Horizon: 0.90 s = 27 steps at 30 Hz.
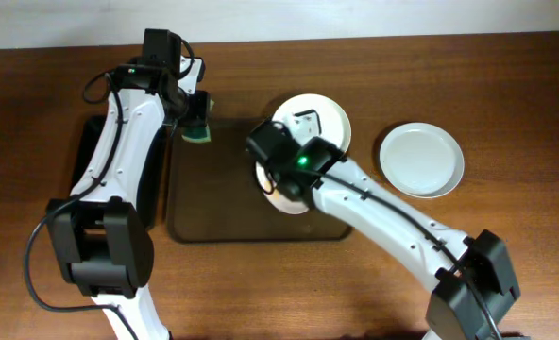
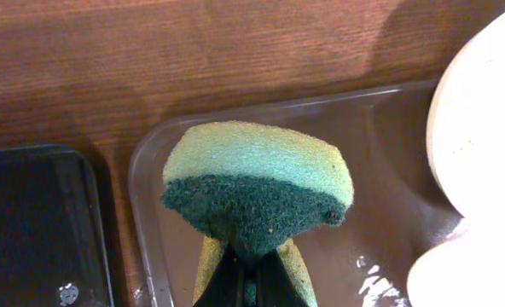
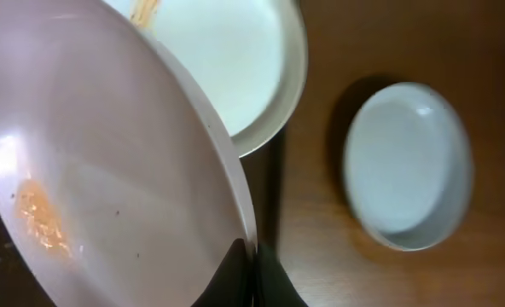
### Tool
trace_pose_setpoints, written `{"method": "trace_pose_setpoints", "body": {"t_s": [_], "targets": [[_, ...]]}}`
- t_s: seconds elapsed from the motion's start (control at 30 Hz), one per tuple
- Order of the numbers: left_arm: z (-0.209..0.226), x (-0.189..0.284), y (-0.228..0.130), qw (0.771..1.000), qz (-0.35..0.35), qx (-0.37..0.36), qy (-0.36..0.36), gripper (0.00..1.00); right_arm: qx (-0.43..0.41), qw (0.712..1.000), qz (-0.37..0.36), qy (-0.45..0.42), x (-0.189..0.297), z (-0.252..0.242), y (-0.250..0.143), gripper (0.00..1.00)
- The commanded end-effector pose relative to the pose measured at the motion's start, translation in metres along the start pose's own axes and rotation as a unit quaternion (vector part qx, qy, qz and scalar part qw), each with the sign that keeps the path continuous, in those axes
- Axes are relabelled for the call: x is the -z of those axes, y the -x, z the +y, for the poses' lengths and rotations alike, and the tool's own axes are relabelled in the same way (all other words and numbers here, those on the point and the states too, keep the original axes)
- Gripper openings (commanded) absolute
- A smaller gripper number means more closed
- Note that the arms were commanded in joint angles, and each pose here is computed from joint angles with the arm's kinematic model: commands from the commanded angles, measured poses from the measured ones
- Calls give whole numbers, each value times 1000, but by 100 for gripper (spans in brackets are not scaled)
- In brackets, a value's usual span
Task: Clean dirty plates on tray and stack at the side
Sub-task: 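Lift the scrubbed plate off the tray with the right gripper, then set the plate onto the plate stack right of the tray, release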
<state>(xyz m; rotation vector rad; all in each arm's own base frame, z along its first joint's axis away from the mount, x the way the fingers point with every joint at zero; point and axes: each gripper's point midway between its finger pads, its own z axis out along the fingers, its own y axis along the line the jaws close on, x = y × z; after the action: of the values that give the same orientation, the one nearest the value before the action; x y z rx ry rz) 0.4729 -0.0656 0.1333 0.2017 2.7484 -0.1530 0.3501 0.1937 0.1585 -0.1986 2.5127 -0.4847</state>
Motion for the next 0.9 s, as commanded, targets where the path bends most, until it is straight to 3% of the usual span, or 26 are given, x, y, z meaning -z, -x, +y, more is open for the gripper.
{"method": "trace_pose_setpoints", "body": {"t_s": [0.0, 0.17, 0.47, 0.6, 0.67, 0.73, 0.87], "targets": [[3, -14, -7, 1000, 18, 9, 3, 1, 8, 985, -123, -121, 40, -28, 35, 4], [3, -15, -7, 1000, 19, 9, 3, 1, 26, 956, -210, -201, 77, -33, 49, 4], [3, -15, -7, 1000, 19, 9, 3, 1, 29, 955, -216, -201, 81, -30, 49, 4], [3, -15, -8, 1000, 21, 9, 3, 1, 23, 988, -130, -82, 55, -3, 27, 4], [3, -15, -8, 1000, 21, 9, 3, 1, -31, 997, -71, -6, 43, -3, 20, 4], [3, -15, -8, 1000, 21, 9, 3, 1, -67, 996, -43, 36, 38, -14, 21, 4], [3, -15, -8, 1000, 21, 9, 3, 1, -182, 978, 21, 96, 15, -80, 28, 4]]}}
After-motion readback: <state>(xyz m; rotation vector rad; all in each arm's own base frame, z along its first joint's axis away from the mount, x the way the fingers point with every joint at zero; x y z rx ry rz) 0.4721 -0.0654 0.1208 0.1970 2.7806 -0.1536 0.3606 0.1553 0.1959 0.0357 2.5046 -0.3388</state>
